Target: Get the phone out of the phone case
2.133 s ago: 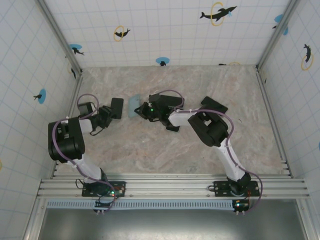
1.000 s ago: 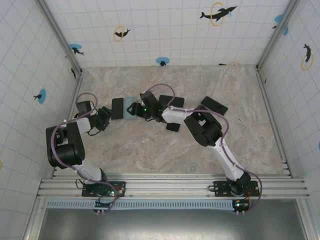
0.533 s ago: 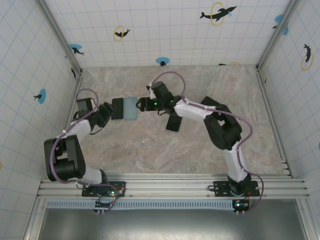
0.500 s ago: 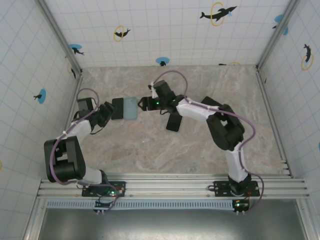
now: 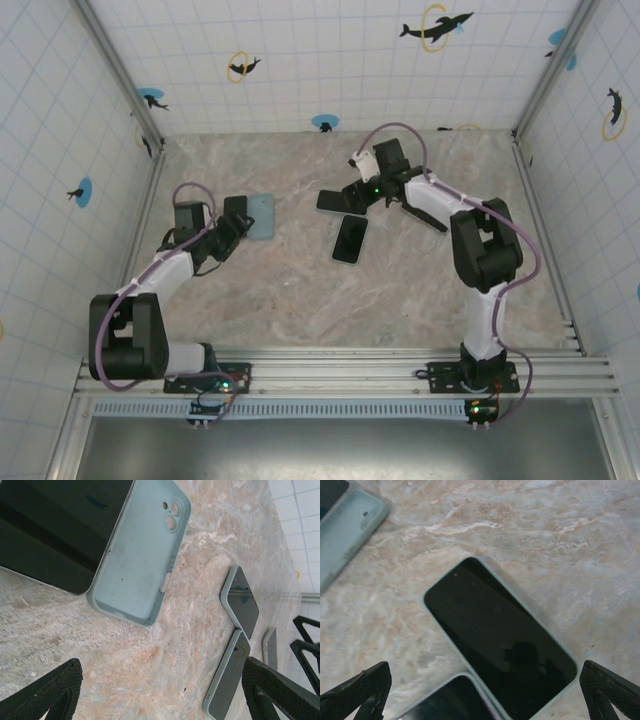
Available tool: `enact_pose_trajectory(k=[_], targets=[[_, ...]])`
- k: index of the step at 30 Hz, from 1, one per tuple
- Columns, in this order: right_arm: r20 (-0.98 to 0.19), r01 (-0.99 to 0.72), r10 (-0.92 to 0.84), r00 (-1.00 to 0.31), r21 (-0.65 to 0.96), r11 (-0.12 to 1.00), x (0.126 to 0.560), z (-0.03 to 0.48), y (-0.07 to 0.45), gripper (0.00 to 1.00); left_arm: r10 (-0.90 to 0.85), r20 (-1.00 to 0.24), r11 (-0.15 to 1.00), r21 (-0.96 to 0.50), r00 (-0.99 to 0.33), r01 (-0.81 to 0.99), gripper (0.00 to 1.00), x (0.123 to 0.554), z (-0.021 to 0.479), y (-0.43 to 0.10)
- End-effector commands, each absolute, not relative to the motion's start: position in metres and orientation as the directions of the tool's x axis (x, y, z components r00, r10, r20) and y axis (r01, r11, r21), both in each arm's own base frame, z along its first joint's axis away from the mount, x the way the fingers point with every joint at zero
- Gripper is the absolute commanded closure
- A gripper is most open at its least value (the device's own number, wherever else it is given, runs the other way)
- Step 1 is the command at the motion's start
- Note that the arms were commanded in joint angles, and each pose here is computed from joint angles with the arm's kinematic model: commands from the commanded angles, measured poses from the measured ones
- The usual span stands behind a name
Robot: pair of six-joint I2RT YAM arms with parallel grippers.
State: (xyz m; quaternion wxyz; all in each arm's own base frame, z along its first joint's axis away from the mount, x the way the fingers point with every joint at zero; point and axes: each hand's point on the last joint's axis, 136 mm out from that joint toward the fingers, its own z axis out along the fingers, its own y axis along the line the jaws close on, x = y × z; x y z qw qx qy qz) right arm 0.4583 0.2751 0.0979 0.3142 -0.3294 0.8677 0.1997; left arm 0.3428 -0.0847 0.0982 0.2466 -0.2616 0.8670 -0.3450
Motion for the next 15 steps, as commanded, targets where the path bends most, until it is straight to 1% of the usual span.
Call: enact_pose_trajectory(k=[1,3,4,7,9,13,15], targets=[[-0.662,-0.824,-0.594,-0.456,0.062,0.564,0.459,0.087,0.283,0.01,-0.637,-0.253,0.615,-0.736,-0.728,-0.282,0.15,0.339,0.105,-0.085],[-0.651,-0.853,-0.628,-0.425,0.056,0.52,0.462,0.08,0.286,0.01,-0.634,-0.255,0.617,-0.737,-0.73,-0.278,0.15,0.337,0.106,-0.086],[-0.652,-0.873,-0.637,-0.411,0.081,0.481,0.46,0.078,0.291,0.01,-0.633,-0.255,0.617,-0.737,-0.731,-0.277,0.15,0.336,0.107,-0.086],[-0.64,-0.9,-0.668,-0.38,0.09,0.426,0.465,0.071,0.298,0.01,-0.633,-0.258,0.621,-0.733,-0.73,-0.279,0.15,0.332,0.107,-0.085],[-0.643,-0.91,-0.673,-0.365,0.094,0.404,0.468,0.07,0.303,0.01,-0.631,-0.257,0.62,-0.734,-0.732,-0.277,0.15,0.33,0.107,-0.086],[-0.604,-0.922,-0.717,-0.348,0.084,0.377,0.468,0.044,0.305,0.01,-0.631,-0.254,0.621,-0.731,-0.733,-0.282,0.15,0.326,0.104,-0.085],[-0.587,-0.921,-0.731,-0.348,0.067,0.385,0.47,0.036,0.303,0.01,-0.628,-0.253,0.622,-0.732,-0.736,-0.279,0.15,0.325,0.104,-0.086]])
